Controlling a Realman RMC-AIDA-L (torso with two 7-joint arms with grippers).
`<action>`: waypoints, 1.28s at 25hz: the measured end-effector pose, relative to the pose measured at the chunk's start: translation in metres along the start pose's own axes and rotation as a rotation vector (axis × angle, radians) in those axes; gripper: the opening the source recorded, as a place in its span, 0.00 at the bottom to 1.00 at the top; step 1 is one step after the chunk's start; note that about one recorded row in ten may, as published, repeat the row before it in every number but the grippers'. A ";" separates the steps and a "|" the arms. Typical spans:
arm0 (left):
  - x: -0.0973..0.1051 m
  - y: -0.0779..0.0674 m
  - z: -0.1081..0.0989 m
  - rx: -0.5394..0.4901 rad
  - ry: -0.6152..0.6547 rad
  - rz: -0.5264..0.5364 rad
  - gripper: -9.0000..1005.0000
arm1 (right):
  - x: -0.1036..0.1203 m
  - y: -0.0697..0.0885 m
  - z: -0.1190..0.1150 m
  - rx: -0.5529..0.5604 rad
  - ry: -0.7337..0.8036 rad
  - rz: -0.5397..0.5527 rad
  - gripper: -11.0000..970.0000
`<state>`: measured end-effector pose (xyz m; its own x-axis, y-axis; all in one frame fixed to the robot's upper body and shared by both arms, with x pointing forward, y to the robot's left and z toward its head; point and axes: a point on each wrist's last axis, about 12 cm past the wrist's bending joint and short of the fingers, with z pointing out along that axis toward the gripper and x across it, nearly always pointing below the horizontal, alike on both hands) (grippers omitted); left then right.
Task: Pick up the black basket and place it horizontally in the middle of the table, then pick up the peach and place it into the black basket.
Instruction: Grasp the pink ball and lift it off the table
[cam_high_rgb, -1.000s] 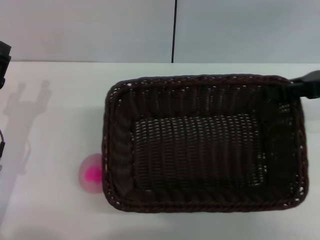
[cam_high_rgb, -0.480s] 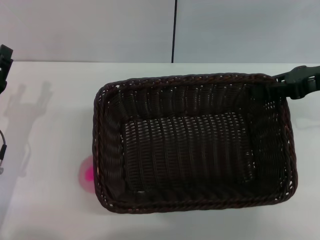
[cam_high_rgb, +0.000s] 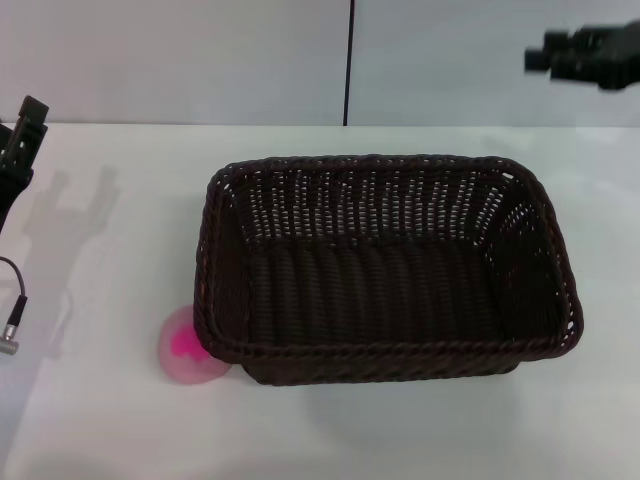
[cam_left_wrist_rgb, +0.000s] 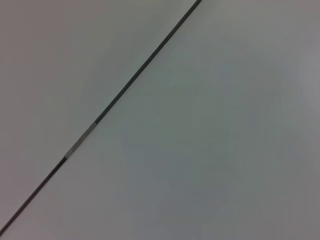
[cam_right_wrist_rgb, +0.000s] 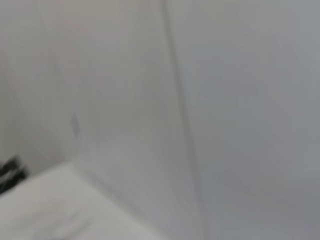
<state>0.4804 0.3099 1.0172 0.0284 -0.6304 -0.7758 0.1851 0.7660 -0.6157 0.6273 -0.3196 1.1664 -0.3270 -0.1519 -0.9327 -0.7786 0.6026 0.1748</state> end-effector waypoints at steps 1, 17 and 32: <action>0.000 0.000 -0.001 0.002 0.003 -0.002 0.78 | 0.000 0.000 0.000 0.000 0.000 0.000 0.47; -0.047 0.021 -0.057 0.307 0.276 0.187 0.78 | 0.119 0.043 -0.067 0.364 -0.515 0.164 0.52; -0.032 0.020 -0.092 0.468 0.591 0.307 0.78 | 0.141 0.050 -0.072 0.438 -0.600 0.245 0.52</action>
<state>0.3926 0.3569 1.0167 -0.3542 -0.1303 -0.9260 0.6482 0.6796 -0.3436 0.5036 -0.3666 1.0664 -0.0192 0.3998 -0.9164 -0.3989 0.8374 0.3737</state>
